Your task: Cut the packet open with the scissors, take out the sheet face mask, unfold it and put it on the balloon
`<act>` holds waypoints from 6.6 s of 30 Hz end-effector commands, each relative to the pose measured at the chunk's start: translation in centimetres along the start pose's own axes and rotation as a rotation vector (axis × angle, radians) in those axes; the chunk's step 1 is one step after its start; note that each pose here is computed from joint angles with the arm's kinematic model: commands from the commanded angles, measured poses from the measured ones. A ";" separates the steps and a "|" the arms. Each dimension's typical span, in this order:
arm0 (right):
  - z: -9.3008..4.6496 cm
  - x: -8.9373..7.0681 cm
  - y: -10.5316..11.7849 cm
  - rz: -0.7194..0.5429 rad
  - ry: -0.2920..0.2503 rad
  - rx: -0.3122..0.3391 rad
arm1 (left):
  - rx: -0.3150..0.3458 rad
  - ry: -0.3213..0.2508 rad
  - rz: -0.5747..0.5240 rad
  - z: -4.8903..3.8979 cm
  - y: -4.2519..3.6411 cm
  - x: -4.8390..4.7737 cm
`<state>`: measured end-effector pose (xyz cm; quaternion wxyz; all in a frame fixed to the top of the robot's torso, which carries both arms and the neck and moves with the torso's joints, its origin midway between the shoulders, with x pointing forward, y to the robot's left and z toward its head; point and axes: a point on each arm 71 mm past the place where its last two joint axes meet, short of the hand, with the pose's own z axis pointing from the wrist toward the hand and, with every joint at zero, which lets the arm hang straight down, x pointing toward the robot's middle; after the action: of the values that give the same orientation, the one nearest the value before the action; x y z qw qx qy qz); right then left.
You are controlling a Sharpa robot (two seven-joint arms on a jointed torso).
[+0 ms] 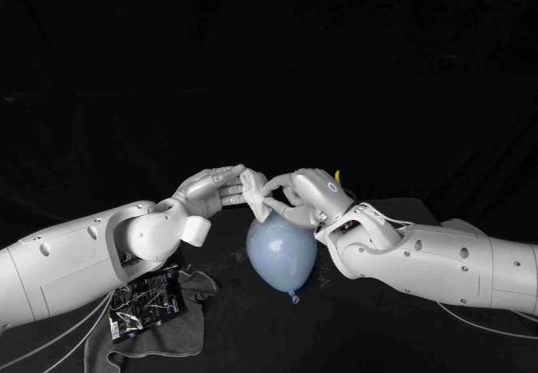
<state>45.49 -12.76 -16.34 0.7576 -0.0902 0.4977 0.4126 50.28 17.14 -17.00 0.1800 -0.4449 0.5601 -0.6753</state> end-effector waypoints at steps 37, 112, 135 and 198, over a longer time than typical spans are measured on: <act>-0.5 -0.3 0.2 -0.074 0.010 -0.085 | 0.009 0.008 -0.022 0.01 -0.23 0.08; -0.8 -0.9 0.3 -0.085 -0.071 -0.080 | 0.004 -0.017 -0.036 -0.05 -0.29 -0.39; -2.4 -2.1 0.1 -0.072 -0.013 -0.058 | 0.023 -0.074 -0.016 -0.12 -0.69 -1.90; -0.6 1.1 0.2 0.072 0.181 0.202 | 0.052 -0.032 0.055 -0.12 -0.68 -0.60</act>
<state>45.05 -12.43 -17.32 0.7061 -0.0439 0.5948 0.3817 50.67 17.99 -16.95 0.2212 -0.4342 0.5648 -0.6660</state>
